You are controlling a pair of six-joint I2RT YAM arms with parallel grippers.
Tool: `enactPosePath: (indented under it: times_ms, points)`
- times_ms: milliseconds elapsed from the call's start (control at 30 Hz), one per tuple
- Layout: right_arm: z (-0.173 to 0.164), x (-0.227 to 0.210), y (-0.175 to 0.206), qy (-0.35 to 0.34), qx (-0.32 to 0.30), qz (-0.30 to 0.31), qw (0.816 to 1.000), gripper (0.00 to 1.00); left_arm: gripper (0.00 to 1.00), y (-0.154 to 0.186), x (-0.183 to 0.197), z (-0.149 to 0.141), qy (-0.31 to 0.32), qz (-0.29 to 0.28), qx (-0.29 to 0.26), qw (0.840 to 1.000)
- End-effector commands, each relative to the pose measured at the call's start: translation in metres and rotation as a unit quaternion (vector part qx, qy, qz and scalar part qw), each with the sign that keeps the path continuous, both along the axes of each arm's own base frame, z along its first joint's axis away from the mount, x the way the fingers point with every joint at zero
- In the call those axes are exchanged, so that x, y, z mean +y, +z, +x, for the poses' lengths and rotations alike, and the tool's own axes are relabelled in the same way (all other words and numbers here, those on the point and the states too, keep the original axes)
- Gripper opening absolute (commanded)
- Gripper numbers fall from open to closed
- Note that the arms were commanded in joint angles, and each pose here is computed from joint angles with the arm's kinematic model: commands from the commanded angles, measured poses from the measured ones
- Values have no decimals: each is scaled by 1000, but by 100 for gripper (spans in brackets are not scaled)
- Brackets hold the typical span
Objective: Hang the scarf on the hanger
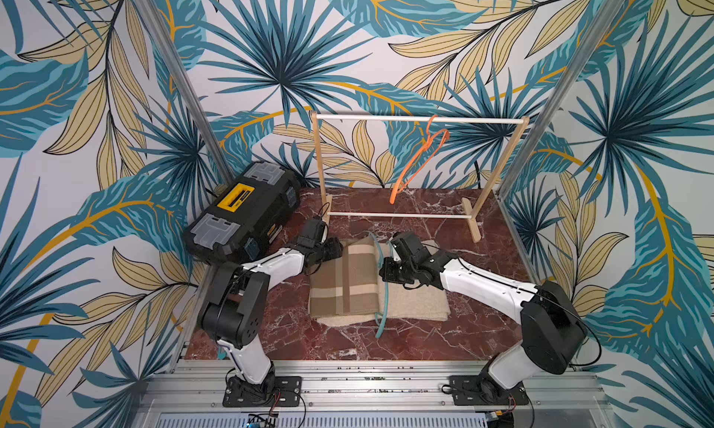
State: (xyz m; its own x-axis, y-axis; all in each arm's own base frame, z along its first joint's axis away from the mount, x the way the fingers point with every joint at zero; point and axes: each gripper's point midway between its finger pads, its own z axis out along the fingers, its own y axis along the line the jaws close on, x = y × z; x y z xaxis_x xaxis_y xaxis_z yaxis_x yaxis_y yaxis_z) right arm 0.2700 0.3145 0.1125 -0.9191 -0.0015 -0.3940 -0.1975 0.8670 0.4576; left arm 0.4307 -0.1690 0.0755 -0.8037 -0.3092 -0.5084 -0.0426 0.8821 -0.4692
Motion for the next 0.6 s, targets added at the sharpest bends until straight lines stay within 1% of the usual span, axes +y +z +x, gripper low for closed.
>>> enactPosePath:
  times_ms: [0,67,133,200,233,300,367,433,467,533,567]
  points:
    - [-12,-6,1,9,5,-20,1000,0,58,0,18,27,41,31,-13,999]
    - [-14,-9,4,7,2,-22,1000,0,58,-20,32,25,64,51,18,997]
    - [-19,-15,6,3,1,-23,1000,0,57,-45,46,15,82,77,61,992]
    - [-22,-22,5,-4,3,-26,1000,0,56,-60,66,0,121,107,94,982]
    - [-24,-25,5,-8,4,-30,1000,0,55,-62,74,-7,142,112,96,979]
    - [-27,-29,3,-11,6,-30,999,0,55,-58,84,-10,179,98,73,976]
    - [-28,-28,0,-10,7,-29,1000,0,56,-54,87,-13,198,85,59,975]
    - [-26,-24,-2,-5,5,-30,1000,0,57,-45,85,-10,214,57,38,974]
    - [-24,-21,-1,-3,3,-31,999,0,58,-37,83,-5,220,35,19,975]
    - [-20,-17,0,1,-5,-35,999,0,59,-21,72,2,213,-10,-15,977]
    - [-17,-15,4,4,-12,-35,999,0,60,-14,65,4,204,-26,-21,979]
